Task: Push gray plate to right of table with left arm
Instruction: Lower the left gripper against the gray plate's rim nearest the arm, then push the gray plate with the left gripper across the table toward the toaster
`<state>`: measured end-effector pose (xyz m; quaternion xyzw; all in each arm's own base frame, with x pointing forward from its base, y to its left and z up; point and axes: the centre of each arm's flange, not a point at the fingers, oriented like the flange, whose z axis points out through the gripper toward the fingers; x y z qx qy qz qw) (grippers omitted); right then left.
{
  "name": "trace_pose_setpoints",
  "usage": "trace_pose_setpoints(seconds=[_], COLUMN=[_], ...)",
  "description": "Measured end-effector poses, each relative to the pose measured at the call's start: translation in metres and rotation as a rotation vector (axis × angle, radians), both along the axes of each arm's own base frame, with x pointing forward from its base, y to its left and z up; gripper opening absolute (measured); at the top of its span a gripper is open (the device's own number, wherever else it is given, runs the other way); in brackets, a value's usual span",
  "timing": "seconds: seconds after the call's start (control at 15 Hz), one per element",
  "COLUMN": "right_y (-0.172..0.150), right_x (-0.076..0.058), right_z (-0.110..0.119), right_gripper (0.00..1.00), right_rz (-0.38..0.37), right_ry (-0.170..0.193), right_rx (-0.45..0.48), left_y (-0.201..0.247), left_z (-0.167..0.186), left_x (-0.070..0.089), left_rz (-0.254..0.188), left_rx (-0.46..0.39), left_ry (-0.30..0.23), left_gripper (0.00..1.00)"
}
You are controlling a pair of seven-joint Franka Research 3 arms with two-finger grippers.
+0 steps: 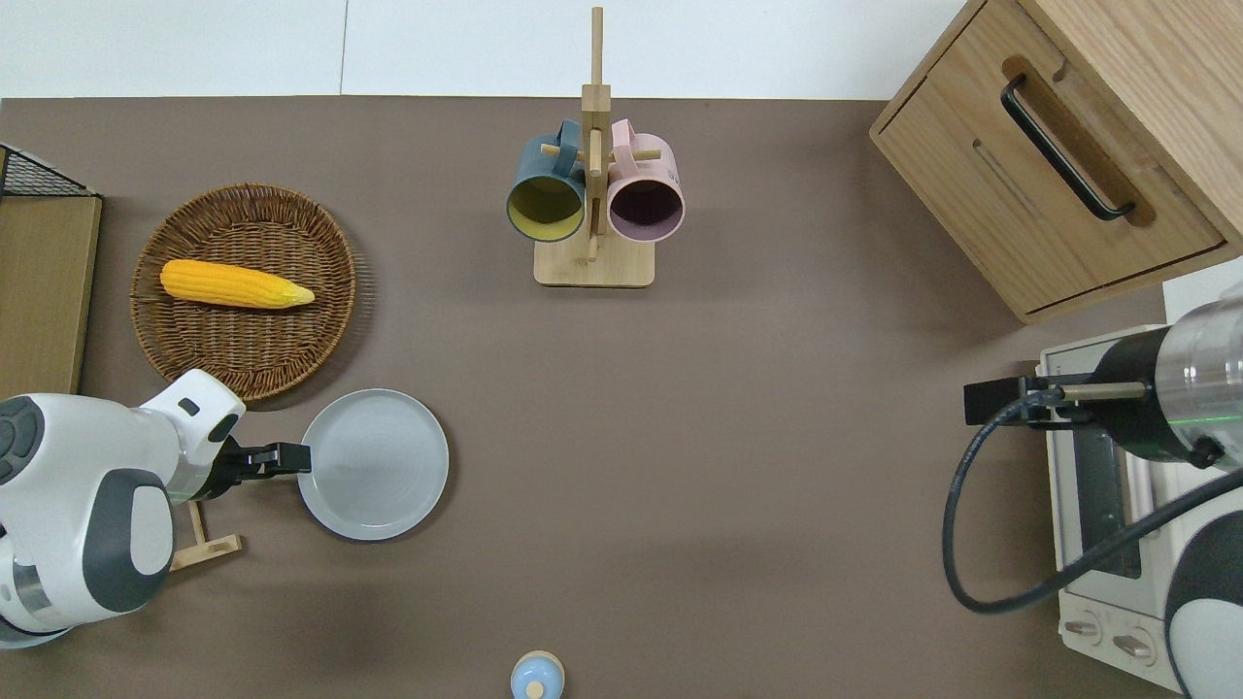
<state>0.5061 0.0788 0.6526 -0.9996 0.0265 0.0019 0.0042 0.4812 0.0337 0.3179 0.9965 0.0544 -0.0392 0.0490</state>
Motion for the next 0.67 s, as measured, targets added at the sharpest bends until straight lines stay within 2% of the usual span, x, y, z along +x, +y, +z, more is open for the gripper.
trace_pose_setpoints(seconds=[0.27,0.33,0.6,0.67], right_y=[0.000,0.000,0.000,0.000], right_x=[0.000,0.000,0.000,0.000], right_z=[0.000,0.000,0.000,0.000], right_gripper=[1.00,1.00,1.00,1.00], right_rz=[0.000,0.000,0.000,0.000], right_ry=[0.000,0.000,0.000,0.000], right_rx=[0.000,0.000,0.000,0.000], left_y=[-0.003,-0.004,-0.013,-0.015], left_z=[-0.015,-0.017,-0.020,-0.020], left_x=[-0.009,-0.010,-0.012,-0.012], left_rz=[0.018,0.017,0.016,0.014], left_rx=[-0.014,-0.015,-0.016,-0.015], left_ry=[0.010,0.012,0.021,0.021], left_gripper=[0.90,0.81,0.77,0.68])
